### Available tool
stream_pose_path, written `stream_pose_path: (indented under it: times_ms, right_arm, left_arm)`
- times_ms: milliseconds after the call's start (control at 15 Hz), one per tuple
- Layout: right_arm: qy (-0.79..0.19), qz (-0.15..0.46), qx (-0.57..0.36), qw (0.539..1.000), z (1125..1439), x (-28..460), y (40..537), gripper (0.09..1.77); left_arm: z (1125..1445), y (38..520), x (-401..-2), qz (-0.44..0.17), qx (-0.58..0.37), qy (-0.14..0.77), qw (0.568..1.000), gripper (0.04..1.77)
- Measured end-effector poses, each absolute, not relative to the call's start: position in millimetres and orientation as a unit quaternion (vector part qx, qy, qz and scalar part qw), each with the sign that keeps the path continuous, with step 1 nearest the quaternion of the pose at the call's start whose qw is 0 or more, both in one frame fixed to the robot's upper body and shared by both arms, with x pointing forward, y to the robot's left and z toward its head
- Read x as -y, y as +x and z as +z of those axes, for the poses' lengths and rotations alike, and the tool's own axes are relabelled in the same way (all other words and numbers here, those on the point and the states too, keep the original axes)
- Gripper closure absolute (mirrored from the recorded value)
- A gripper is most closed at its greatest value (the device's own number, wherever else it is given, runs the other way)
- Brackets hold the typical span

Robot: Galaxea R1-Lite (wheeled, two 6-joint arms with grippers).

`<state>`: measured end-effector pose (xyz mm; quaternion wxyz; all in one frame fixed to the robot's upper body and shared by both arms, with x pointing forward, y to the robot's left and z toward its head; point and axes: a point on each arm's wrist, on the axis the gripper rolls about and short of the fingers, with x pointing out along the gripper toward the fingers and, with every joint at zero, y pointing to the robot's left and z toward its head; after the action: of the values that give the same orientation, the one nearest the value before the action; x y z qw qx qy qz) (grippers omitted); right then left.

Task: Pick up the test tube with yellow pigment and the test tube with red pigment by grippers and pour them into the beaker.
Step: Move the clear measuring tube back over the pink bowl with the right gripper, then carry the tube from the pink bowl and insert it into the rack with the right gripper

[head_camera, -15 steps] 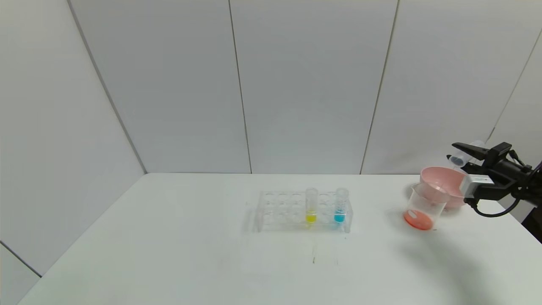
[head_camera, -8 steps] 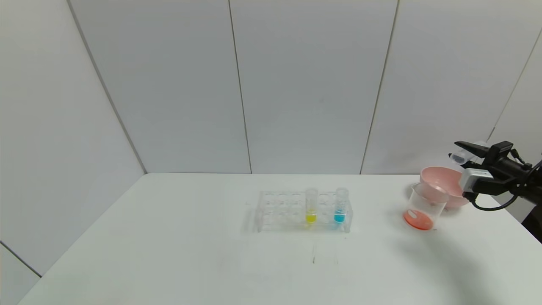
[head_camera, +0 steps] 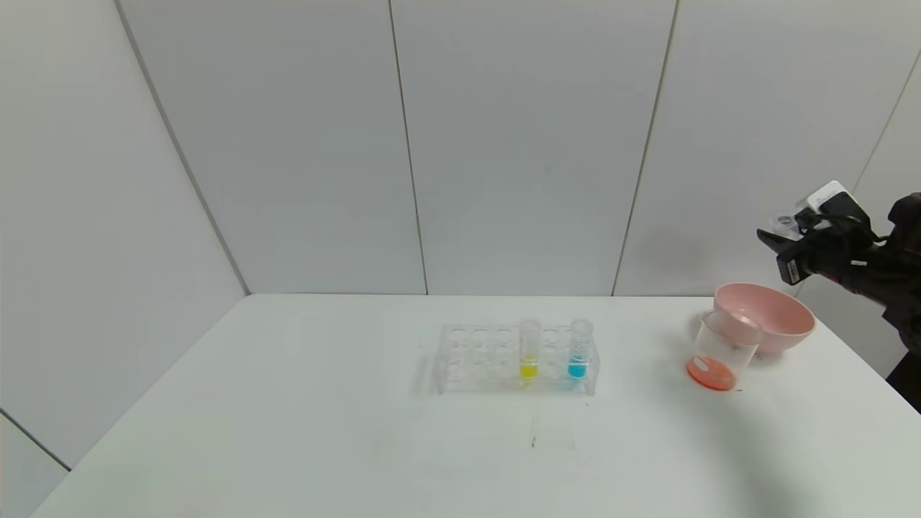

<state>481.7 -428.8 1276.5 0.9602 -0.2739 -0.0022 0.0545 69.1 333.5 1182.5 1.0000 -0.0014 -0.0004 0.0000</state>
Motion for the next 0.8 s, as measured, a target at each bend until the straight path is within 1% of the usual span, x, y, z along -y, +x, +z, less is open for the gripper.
stream_pose_path:
  times_ms: [200,267,467,600,800]
  right_arm:
    - [-0.138,0.015,-0.035,0.99,1264,435,477,1.3]
    - [-0.112,0.001,-0.051,0.992,1256,436,474,1.3]
    - [-0.087,-0.011,-0.09,0.992,1234,438,465,1.3]
    - [-0.084,-0.01,-0.103,0.991,1226,437,462,1.03]
    - [-0.087,-0.004,-0.107,0.99,1221,433,461,0.74]
  left_arm:
    - [1182,69,-334,0.0,0.0,-0.001,1.0,0.05]
    - [1182,69,-334,0.0,0.0,-0.001,1.0,0.05]
    - [1182,69,-334,0.0,0.0,-0.001,1.0,0.05]
    - [1182,69,-334,0.0,0.0,-0.001,1.0,0.05]
    - [1182,69,-334,0.0,0.0,-0.001,1.0,0.05]
